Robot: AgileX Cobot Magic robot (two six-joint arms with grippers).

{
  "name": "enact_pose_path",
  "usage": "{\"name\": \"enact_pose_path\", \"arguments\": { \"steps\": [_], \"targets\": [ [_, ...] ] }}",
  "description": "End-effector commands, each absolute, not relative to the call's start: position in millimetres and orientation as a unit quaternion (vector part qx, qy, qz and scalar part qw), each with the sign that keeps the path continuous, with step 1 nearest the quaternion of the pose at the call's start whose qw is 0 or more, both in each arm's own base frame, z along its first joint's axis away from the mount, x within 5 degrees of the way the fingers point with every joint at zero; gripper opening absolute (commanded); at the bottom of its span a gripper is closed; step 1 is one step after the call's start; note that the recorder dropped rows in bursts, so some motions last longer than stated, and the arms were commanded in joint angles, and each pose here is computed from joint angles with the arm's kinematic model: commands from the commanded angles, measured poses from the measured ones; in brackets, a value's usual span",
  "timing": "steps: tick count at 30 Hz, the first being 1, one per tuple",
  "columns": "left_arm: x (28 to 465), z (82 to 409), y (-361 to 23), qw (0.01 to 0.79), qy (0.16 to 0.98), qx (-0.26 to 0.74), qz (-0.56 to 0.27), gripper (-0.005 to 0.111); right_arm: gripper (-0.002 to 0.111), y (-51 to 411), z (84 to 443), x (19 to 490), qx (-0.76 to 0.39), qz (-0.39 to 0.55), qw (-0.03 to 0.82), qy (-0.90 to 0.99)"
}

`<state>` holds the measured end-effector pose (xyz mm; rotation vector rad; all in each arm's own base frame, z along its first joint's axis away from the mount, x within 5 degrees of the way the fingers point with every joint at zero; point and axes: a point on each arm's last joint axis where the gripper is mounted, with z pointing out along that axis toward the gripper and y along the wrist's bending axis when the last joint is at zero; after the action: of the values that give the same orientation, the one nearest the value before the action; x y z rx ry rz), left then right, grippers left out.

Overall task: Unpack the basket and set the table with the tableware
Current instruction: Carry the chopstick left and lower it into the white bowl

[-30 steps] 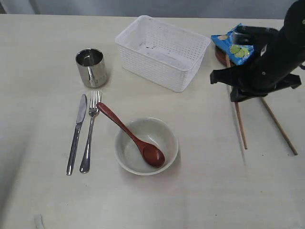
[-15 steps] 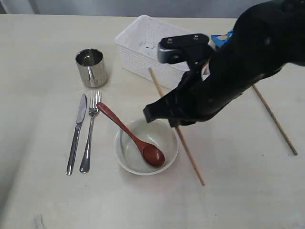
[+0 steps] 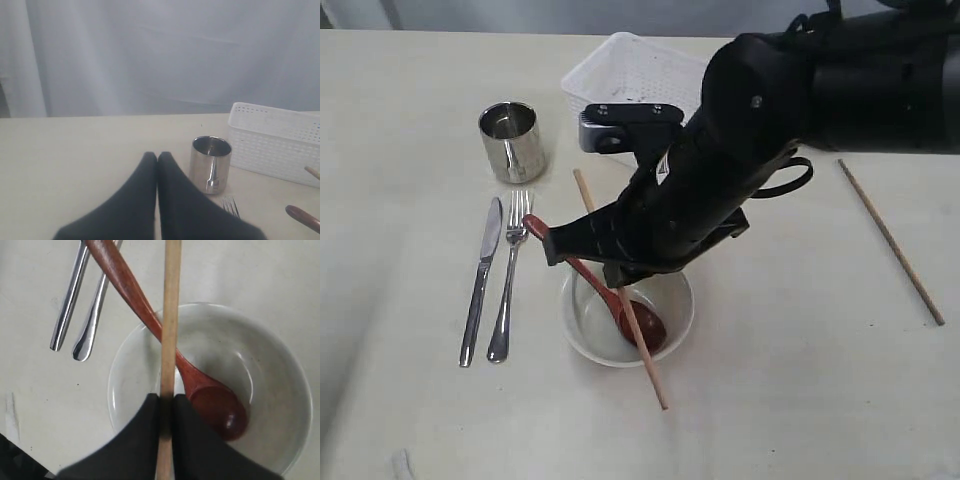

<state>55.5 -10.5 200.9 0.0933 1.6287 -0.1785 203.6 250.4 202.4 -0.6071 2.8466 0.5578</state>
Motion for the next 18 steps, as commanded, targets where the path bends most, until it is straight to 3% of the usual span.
{"name": "enact_pose_path", "arguments": {
  "steps": [1, 18],
  "targets": [
    [55, 201, -11, 0.684, 0.724, 0.042, -0.080, 0.000, -0.001, 252, 203, 203, -0.194, 0.193, 0.082, 0.958],
    [55, 201, -11, 0.684, 0.724, 0.042, -0.080, 0.000, 0.000, 258, 178, 209, -0.168, 0.184, 0.058, 0.967]
  ]
}}
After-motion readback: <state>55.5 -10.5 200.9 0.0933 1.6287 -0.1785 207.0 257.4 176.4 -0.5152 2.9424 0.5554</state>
